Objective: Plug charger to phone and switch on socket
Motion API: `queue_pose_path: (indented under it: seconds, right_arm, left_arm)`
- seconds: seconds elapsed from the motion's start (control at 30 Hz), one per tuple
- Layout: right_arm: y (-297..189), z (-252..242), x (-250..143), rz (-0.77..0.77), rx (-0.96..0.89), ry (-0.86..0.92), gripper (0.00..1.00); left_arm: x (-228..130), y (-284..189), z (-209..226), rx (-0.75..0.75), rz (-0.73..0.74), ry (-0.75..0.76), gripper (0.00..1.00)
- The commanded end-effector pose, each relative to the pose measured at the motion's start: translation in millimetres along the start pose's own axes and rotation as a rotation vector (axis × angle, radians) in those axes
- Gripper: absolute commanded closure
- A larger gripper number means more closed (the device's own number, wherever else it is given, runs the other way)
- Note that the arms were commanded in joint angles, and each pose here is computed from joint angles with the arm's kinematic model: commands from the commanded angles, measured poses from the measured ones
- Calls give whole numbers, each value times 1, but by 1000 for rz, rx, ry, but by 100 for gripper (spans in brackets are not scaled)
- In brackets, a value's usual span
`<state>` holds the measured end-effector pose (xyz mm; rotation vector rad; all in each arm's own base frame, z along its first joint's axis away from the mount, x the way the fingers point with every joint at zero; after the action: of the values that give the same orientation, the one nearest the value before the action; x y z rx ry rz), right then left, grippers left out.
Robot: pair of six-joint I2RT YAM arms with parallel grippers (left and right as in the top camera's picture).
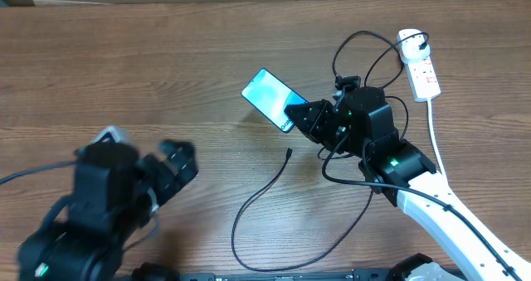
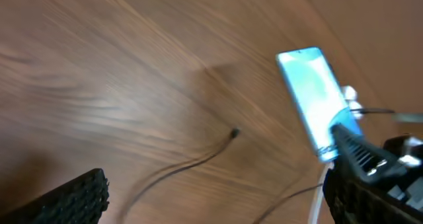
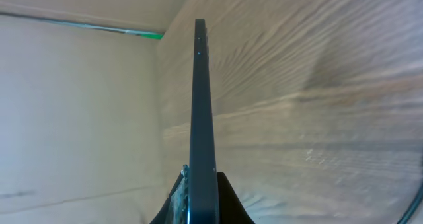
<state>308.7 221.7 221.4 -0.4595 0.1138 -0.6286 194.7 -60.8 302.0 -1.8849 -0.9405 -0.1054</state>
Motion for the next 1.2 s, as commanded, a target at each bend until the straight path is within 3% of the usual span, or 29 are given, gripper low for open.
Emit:
queue_pose_path:
  seconds: [0.0, 0.2, 0.3, 0.43, 0.6, 0.8, 1.07, 1.17]
  right_arm:
    - [-4, 15, -8, 64, 51, 159, 96]
    - [-4, 16, -11, 87, 49, 279, 96]
    - [-5, 19, -12, 103, 58, 336, 96]
    - [-5, 20, -12, 105, 60, 398, 96]
    - [-6, 26, -14, 131, 76, 488, 96]
    - [-7, 33, -18, 169, 99, 526, 96]
    - [-7, 33, -18, 170, 98, 535, 96]
    - [-7, 33, -18, 171, 98, 553, 96]
  left_arm:
    - [-14, 32, -21, -110, 124, -101, 0]
    - [-10, 70, -46, -171, 201, -132, 0]
    - [-10, 89, -51, -161, 241, -165, 9]
    - [-16, 108, -60, -162, 331, -264, 14]
    - [-20, 125, -90, -288, 456, -306, 24]
    - [-15, 137, -119, -435, 519, -282, 25]
    - [-16, 145, -119, -415, 549, -350, 31]
    - [-16, 145, -119, -413, 545, -351, 37]
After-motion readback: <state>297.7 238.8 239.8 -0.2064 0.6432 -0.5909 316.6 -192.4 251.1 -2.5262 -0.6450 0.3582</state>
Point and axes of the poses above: each gripper's point midway between its finger pads, its own y axis out along the fingers, its own z axis along the line the jaws close on, x = y × z, the point moved 2 cm from there along -y, back along the fingers, and after that the axes turned 10 degrees about y, right-handed, at the moved point
